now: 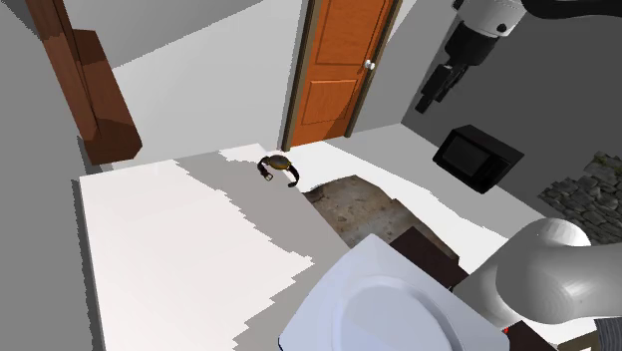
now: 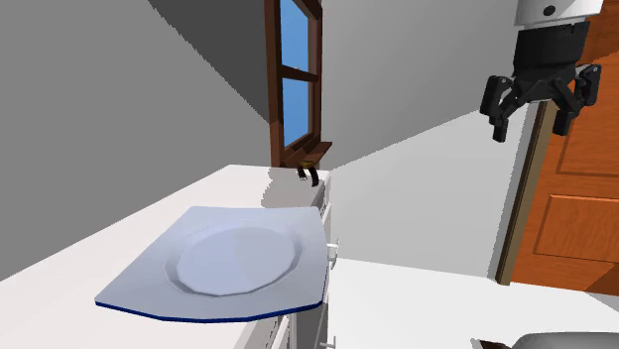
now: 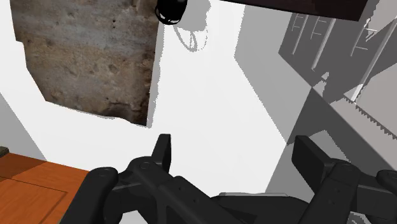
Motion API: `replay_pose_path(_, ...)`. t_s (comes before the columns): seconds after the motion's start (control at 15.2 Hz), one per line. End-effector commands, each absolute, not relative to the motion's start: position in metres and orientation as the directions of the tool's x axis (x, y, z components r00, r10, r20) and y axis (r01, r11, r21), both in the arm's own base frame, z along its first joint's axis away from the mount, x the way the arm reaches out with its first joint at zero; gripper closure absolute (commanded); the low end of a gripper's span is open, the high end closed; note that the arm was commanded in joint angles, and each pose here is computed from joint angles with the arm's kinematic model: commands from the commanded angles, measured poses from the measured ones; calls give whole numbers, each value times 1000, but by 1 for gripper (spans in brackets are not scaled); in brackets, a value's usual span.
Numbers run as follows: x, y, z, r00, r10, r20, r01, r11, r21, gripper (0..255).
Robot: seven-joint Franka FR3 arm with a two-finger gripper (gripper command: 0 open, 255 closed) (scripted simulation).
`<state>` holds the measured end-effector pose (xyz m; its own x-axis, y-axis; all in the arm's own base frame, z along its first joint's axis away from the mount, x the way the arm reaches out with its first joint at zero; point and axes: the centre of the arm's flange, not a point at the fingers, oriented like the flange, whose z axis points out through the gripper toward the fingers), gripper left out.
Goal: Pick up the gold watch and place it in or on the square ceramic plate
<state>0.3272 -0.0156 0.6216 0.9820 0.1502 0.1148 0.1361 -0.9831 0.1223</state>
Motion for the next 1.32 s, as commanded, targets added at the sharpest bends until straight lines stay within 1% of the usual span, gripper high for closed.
replay_pose_path(0.0, 327, -16, 622, 982, 150, 115, 136, -983, 122, 0)
replay_pose_path(1.25, 368, 220, 590, 956, 292, 36, 291, -956, 43, 0)
